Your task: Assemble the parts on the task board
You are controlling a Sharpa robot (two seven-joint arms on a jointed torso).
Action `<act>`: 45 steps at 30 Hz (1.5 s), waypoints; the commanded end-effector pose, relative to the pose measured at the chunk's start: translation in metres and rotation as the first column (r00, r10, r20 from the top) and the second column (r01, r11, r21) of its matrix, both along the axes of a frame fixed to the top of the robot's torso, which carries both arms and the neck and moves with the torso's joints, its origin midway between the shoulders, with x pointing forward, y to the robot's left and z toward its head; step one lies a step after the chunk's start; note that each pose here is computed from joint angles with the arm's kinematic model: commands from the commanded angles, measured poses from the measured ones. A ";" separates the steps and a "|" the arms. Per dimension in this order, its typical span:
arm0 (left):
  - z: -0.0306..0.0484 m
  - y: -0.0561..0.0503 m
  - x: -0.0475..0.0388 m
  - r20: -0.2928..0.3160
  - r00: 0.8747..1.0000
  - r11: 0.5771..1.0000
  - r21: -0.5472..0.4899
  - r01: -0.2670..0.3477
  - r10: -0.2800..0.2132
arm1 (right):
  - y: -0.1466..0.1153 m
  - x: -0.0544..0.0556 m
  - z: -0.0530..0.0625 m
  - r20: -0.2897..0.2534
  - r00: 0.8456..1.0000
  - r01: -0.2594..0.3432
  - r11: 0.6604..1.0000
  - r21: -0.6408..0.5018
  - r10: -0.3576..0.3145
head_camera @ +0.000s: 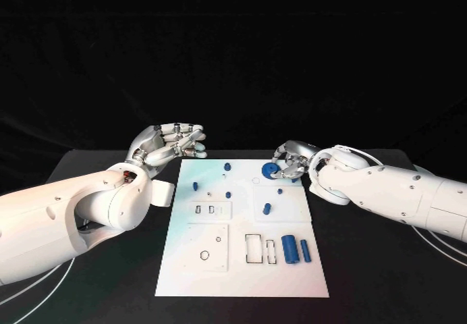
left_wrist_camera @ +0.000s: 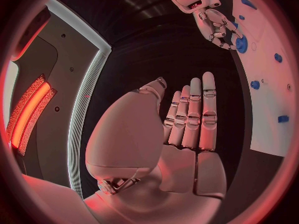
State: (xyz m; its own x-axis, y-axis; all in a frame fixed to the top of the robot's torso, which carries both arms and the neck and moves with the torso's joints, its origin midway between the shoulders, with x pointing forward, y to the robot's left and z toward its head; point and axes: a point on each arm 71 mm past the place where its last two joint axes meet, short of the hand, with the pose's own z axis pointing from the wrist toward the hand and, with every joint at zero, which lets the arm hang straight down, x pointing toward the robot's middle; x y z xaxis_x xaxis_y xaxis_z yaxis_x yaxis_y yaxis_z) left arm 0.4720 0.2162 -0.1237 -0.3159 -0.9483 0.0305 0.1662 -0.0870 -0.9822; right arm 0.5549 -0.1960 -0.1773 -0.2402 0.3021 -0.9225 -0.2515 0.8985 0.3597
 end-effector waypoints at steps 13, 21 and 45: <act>0.0011 -0.003 -0.0004 0.001 1.000 1.000 -0.010 0.026 -0.026 | 0.008 -0.001 0.001 0.053 0.998 -0.033 0.997 -0.070 0.037; 0.0009 -0.002 -0.0005 -0.003 1.000 1.000 -0.010 0.028 -0.028 | 0.011 -0.002 0.001 0.097 0.993 -0.052 0.990 -0.133 0.065; 0.0006 -0.002 -0.0007 -0.008 1.000 1.000 -0.008 0.028 -0.028 | 0.045 -0.029 0.025 0.339 0.926 -0.113 0.979 -0.167 0.164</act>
